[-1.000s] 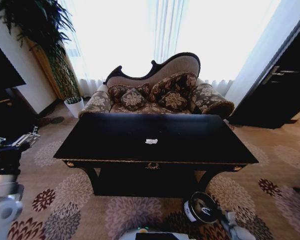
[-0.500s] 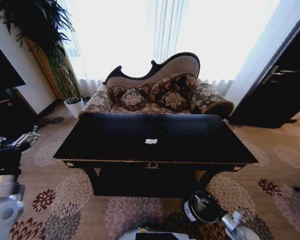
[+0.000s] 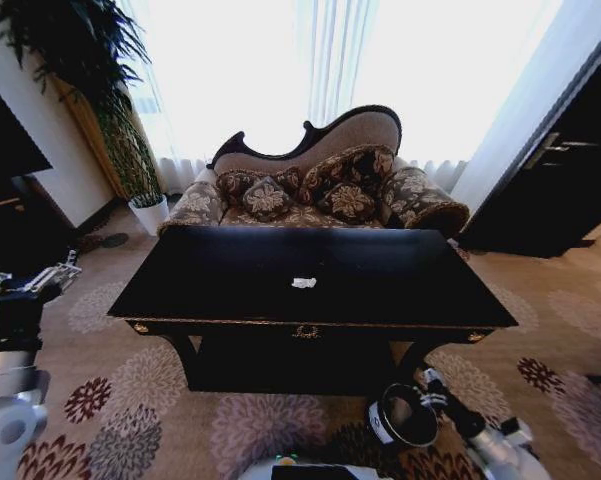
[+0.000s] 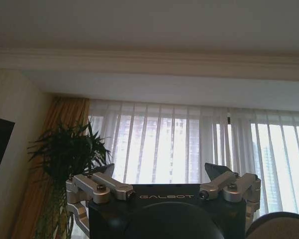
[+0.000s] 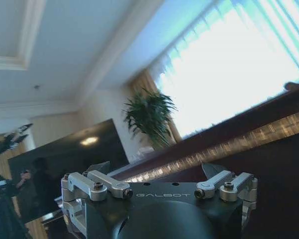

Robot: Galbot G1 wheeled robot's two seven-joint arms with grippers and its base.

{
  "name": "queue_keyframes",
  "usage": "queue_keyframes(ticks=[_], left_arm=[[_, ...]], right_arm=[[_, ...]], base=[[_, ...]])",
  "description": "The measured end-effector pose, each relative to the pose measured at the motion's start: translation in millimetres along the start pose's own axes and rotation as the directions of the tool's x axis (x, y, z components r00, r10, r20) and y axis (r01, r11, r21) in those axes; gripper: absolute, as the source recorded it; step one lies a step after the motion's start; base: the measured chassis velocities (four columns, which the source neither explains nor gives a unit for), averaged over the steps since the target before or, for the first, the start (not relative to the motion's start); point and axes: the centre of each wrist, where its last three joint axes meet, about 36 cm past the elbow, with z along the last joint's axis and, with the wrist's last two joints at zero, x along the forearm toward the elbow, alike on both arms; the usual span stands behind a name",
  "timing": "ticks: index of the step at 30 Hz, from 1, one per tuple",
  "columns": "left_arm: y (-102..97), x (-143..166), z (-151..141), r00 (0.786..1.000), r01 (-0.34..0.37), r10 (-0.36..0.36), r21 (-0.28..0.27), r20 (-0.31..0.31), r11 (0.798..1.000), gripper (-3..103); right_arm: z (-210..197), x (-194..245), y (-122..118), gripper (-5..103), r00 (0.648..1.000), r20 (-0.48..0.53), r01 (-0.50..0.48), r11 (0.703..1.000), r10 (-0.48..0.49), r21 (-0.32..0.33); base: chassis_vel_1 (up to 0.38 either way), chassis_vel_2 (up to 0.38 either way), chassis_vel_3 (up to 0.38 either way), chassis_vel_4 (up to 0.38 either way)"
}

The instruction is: Move to the front of the table and place the trash on the table into the trash bin.

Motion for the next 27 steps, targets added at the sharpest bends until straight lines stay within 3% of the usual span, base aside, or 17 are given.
queue_keyframes(ticks=[6, 14, 17, 19, 25, 27], left_arm=[[-5.7, 0.1, -7.9, 1.0, -0.007, 0.007, 0.01, 0.007, 1.0, 100], [-12.3, 0.3, -4.8, 1.0, 0.008, -0.007, 0.041, -0.014, 0.999, 100], [-17.3, -2.3, -14.1, 1.0, -0.013, 0.014, 0.053, -0.017, 0.999, 100], [-21.1, -3.6, -27.6, 1.0, -0.023, 0.024, 0.078, -0.019, 0.997, 100], [-21.6, -7.0, -34.6, 0.999, -0.003, 0.007, 0.099, -0.042, 0.995, 100], [-18.9, -7.4, -35.5, 0.998, 0.022, -0.017, 0.09, -0.054, 0.996, 100]], right_arm=[[-22.6, -22.9, -1.8, 100, 0.998, 0.056, 0.038, 0.999, -0.039, 0.024], [-92.1, -82.5, 7.8, 100, 0.984, 0.176, 0.01, 0.996, -0.027, 0.093], [-120.4, -114.4, 22.9, 100, 0.968, 0.249, -0.046, 0.992, 0.015, 0.117], [-145.2, -152.2, 42.2, 100, 0.945, 0.305, -0.159, 0.979, 0.113, 0.128], [-170.0, -197.1, 71.3, 100, 0.934, 0.308, -0.236, 0.959, 0.18, 0.157], [-178.6, -214.8, 82.4, 100, 0.933, 0.273, -0.297, 0.932, 0.236, 0.21]], base=[[0.0, 0.0, 0.0, 0.0], [0.0, 0.0, 0.0, 0.0], [0.0, 0.0, 0.0, 0.0], [0.0, 0.0, 0.0, 0.0], [0.0, 0.0, 0.0, 0.0], [0.0, 0.0, 0.0, 0.0]])
